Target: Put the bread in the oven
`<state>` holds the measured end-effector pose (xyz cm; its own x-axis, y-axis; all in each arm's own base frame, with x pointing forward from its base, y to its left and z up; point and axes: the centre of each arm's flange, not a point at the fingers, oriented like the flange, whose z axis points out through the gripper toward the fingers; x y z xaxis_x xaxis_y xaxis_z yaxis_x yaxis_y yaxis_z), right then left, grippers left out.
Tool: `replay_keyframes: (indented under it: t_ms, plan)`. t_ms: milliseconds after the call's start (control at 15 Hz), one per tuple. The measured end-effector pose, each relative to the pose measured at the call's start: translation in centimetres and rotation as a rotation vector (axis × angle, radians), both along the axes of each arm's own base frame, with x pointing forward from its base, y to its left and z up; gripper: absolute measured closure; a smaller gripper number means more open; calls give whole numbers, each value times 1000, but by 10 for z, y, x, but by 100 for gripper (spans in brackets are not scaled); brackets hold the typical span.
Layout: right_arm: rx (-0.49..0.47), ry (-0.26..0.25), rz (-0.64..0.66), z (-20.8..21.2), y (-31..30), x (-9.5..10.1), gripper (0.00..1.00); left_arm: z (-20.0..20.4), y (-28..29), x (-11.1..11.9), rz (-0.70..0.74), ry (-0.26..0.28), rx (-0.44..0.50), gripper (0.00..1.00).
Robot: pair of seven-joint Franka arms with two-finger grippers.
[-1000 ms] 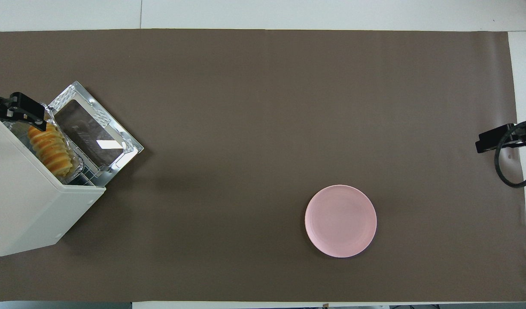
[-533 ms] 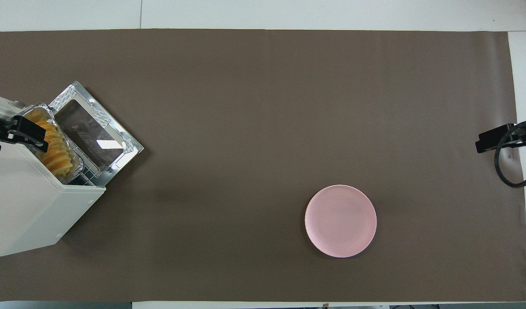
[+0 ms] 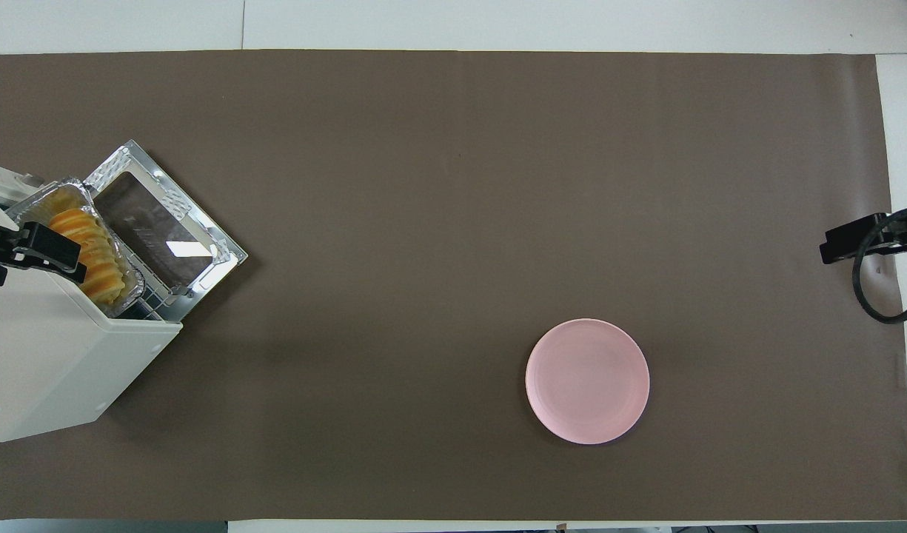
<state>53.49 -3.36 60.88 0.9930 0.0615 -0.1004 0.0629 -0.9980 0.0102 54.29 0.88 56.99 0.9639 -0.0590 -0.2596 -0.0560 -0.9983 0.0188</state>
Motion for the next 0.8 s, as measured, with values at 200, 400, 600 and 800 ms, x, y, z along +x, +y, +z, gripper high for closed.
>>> replay_keyframes:
  t_ms: [200, 400, 600, 800]
  plan:
    - [0, 0, 0, 0, 0, 0, 0, 5, 2, -5, 10, -29, -2, 0]
    - [0, 0, 0, 0, 0, 0, 0, 6, 1, -5, 34, -46, 3, 0]
    - [0, 0, 0, 0, 0, 0, 0, 6, 0, -3, 34, -58, 4, 0]
    - [0, 0, 0, 0, 0, 0, 0, 8, -1, 1, 32, -97, 4, 0]
